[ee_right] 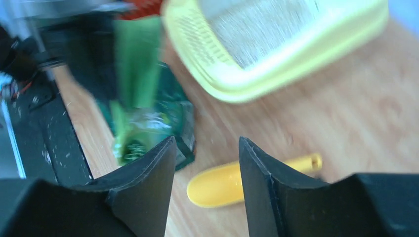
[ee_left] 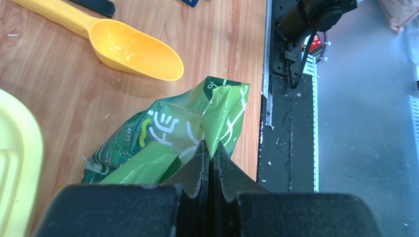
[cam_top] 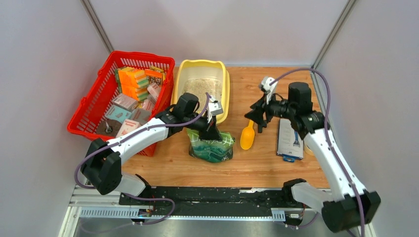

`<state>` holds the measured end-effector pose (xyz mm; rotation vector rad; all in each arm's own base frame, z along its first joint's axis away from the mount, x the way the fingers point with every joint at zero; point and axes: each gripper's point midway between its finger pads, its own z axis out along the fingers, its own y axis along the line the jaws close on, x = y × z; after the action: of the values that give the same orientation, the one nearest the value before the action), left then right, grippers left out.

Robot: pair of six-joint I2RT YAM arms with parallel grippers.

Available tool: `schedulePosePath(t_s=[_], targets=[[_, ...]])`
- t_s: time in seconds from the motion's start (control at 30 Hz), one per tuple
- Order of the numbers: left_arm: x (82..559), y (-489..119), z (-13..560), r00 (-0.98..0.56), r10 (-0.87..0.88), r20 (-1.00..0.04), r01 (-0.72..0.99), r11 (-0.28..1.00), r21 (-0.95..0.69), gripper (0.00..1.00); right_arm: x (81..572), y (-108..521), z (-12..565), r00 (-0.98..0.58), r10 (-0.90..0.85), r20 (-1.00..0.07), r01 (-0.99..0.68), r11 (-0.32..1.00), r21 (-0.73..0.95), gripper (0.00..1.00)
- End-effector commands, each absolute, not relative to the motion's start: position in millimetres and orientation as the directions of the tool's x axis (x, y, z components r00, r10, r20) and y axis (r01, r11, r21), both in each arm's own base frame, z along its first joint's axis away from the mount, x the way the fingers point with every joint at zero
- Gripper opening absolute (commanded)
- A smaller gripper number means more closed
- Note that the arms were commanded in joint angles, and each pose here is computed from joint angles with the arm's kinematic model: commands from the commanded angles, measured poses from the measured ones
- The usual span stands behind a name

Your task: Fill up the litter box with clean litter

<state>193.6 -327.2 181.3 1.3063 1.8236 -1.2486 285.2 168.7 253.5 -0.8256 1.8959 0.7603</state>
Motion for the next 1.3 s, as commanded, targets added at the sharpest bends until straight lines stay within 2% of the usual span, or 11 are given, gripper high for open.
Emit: schedulePosePath(t_s=[0.0, 0.1, 0.2, 0.6, 0.73, 1.03, 1.27], targets=[[182, -321, 185, -0.426, 0.424, -0.799, 0.891, 0.044, -0.452, 0.03, 235, 207, 249, 0.003, -0.368, -0.930, -0.959, 0.262, -0.106, 0.53], [181, -318, 185, -0.441, 0.433, -0.786, 0.879, 0.034, -0.475, 0.05, 223, 225, 243, 0.156, -0.369, -0.916, -0.957, 0.174, -0.233, 0.53], [180, -315, 184, -0.446, 0.451, -0.773, 0.873, 0.029, -0.487, 0.06, 215, 239, 236, 0.237, -0.369, -0.899, -0.951, 0.102, -0.293, 0.53], [185, -313, 181, -0.473, 0.466, -0.747, 0.858, 0.050, -0.512, 0.06, 193, 265, 248, 0.399, -0.286, -0.871, -0.906, 0.023, -0.422, 0.55], [189, -313, 181, -0.473, 0.462, -0.750, 0.861, 0.060, -0.505, 0.06, 180, 270, 243, 0.356, -0.293, -0.887, -0.930, -0.017, -0.367, 0.55], [195, -313, 183, -0.488, 0.441, -0.753, 0.858, 0.085, -0.507, 0.06, 188, 277, 212, 0.256, -0.358, -0.898, -0.956, 0.042, -0.289, 0.54], [200, -311, 185, -0.517, 0.419, -0.747, 0.844, 0.104, -0.526, 0.04, 196, 278, 196, 0.228, -0.406, -0.885, -0.951, 0.104, -0.293, 0.45]])
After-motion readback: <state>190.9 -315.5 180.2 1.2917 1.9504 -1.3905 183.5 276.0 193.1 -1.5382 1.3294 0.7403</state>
